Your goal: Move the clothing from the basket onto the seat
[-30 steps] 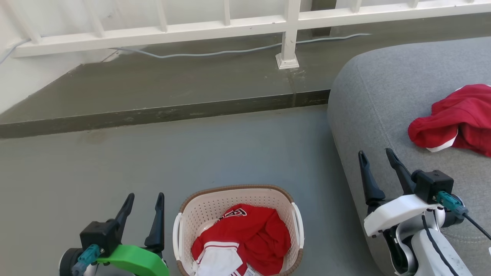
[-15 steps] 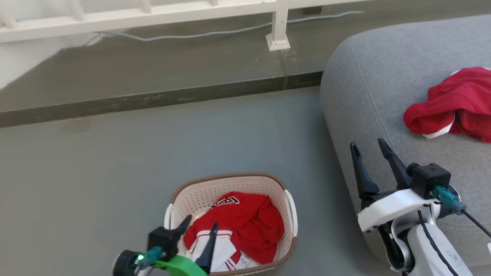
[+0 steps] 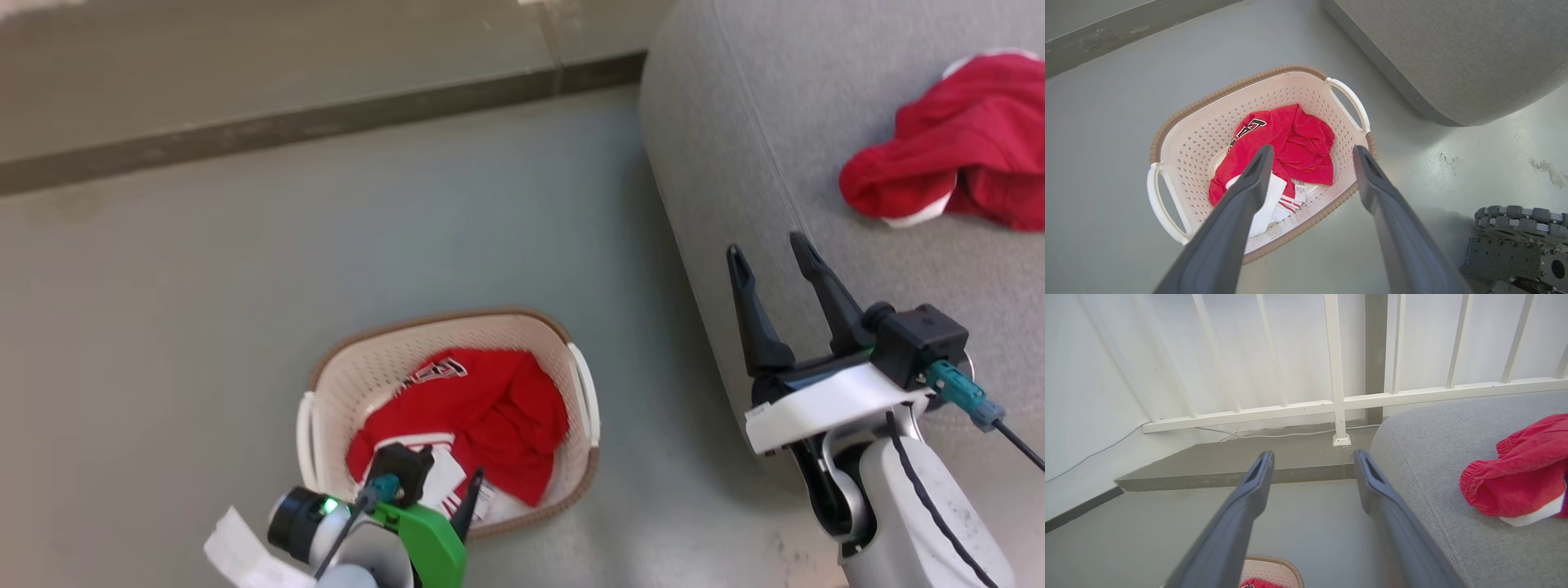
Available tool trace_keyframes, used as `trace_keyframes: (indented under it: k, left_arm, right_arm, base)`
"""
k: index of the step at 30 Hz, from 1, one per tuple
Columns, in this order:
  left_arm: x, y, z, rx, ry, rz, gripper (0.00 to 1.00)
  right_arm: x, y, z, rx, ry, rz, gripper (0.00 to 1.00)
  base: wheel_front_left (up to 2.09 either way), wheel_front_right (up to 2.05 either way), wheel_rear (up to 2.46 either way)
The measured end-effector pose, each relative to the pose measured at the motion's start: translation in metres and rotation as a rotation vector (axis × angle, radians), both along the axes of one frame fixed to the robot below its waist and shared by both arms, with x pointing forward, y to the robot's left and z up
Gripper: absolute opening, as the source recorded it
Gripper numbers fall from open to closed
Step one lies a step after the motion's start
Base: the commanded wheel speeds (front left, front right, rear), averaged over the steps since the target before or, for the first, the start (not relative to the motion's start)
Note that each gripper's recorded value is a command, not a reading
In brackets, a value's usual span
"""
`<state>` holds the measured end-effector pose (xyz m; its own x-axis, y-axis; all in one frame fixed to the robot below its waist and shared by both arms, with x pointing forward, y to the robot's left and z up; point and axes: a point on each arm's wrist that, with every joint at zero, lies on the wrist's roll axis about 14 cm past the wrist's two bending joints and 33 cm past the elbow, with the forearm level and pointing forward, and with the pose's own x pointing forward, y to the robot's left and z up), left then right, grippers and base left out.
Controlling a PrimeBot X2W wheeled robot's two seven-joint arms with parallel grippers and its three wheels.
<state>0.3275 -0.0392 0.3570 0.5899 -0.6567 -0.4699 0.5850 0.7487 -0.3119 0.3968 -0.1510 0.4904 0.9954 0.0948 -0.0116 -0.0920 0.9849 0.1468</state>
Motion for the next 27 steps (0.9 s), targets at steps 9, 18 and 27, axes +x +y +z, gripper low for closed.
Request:
trace_keyframes:
  k: [9,18,27]
  left_arm:
    - [0.018,-0.007,-0.047,0.096,0.079,-0.078,1.0]
    - [0.033,-0.004,-0.092,0.17,0.146,-0.121,1.0]
    - [0.058,0.015,-0.145,0.278,0.185,-0.146,1.0]
  right_arm:
    - [0.015,-0.008,-0.01,-0.008,0.019,-0.021,1.0]
    - [0.031,-0.014,-0.026,-0.021,0.048,-0.036,1.0]
    - [0.043,-0.019,-0.051,-0.02,0.091,-0.049,1.0]
  base:
    - [0.0,0.0,0.0]
    - [0.0,0.0,0.0]
    - [0.0,0.0,0.0]
